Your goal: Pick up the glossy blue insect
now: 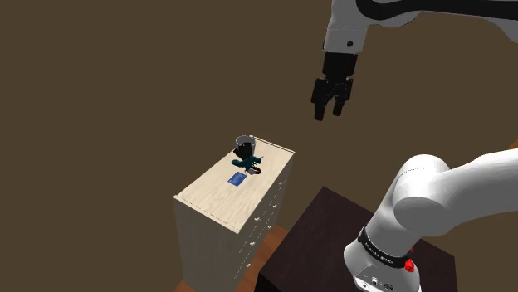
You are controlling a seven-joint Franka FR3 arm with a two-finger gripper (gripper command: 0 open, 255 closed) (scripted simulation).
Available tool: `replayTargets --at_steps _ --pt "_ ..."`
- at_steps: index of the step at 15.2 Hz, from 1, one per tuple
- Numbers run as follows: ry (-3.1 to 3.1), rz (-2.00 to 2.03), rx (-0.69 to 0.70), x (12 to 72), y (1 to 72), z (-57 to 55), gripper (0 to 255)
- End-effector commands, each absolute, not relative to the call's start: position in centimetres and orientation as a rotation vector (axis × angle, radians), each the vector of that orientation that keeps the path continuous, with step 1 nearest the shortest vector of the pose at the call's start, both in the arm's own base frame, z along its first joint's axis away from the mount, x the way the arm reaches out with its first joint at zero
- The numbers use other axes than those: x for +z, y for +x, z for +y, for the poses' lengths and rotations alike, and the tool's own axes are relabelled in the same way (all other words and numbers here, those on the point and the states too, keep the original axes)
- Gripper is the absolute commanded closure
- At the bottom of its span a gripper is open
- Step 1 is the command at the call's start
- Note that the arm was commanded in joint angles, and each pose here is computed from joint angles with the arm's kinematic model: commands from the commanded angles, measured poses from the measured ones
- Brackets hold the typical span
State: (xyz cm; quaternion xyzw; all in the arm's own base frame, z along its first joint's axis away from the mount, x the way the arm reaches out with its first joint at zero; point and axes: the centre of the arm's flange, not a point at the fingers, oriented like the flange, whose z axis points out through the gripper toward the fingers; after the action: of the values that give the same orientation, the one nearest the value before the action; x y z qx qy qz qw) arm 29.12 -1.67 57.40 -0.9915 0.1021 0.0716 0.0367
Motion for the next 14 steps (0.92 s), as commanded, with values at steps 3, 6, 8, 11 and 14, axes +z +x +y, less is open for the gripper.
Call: replayTargets --at_steps 3,6,8,11,14 --pt "-3.046 0.289 0.211 55.6 30.8 -2.3 0" --pt "-3.048 0.251 0.198 52.9 33.5 -3.2 0" --pt "-3.049 0.226 0.190 51.1 35.3 -3.8 0" --pt "-3.051 0.189 0.177 48.5 38.0 -4.6 0" --pt "-3.052 0.152 0.164 45.8 40.7 -5.3 0"
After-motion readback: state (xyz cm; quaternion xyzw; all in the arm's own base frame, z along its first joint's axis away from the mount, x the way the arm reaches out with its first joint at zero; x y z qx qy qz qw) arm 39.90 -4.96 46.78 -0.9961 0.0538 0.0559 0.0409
